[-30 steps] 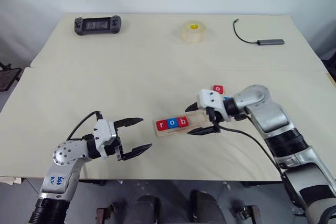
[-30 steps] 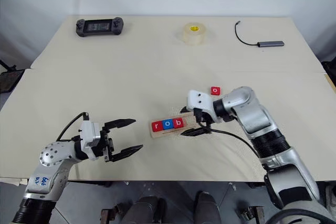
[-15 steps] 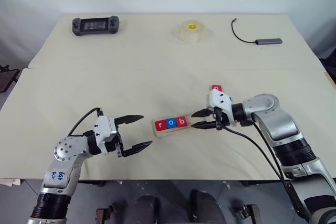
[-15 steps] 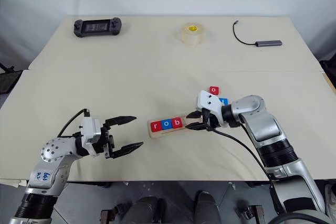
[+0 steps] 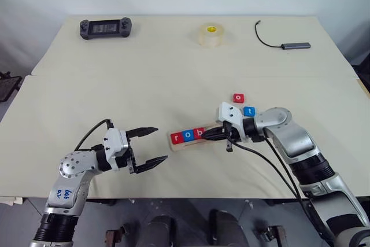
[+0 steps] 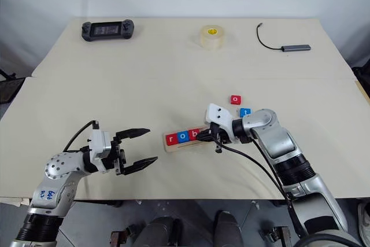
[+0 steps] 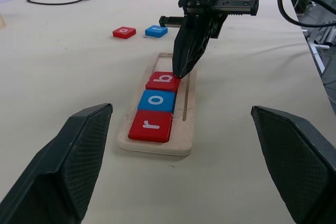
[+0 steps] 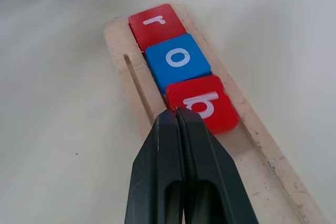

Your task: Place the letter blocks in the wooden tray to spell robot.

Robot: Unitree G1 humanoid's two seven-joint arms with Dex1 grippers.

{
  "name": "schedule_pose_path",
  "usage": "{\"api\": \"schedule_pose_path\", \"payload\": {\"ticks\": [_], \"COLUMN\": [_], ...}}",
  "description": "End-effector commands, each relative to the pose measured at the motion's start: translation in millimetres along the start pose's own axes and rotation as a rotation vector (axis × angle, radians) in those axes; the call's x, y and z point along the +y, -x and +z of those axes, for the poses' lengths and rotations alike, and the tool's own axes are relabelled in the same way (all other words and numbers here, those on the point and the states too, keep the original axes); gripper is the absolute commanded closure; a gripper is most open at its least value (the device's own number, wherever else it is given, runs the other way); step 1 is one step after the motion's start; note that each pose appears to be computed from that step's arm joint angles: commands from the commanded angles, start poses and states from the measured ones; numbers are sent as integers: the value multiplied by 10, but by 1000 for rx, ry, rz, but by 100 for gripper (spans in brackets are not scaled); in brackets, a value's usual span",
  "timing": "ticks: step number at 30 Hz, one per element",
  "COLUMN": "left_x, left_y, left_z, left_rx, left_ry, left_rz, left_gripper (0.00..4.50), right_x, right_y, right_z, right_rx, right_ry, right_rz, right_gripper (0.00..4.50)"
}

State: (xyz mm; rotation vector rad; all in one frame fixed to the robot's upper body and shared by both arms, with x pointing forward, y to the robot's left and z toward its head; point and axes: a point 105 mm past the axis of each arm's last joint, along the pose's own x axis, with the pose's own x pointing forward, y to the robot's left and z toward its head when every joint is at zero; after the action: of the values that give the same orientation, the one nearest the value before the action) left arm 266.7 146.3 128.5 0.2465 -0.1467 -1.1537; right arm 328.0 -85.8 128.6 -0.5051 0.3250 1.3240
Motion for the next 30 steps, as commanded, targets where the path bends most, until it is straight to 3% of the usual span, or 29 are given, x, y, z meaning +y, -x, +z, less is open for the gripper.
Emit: {"api": "schedule_pose_path", "payload": {"ticks": [1,7,15,30], "left_x": [-18,-21,-13,-15], "left_y": [4,-3,-22,6], "left_z": [50,53,50,53], "left_rx": [-9,-12,-14,-8], "left_ry": [-22,-22,-20,-20], "left_rz": [-1,0,-2,1], "left_gripper": [0,0,0,0], "right_x": [-13,-77,-251,1], "right_y": [38,212,315,288], "right_z": [77,124,-49,-139], "right_rx": [-11,-25,33,75], "right_ry": [30,47,36,25], "right_rz": [-11,-36,-108,9], "right_gripper": [446,446,446,446]}}
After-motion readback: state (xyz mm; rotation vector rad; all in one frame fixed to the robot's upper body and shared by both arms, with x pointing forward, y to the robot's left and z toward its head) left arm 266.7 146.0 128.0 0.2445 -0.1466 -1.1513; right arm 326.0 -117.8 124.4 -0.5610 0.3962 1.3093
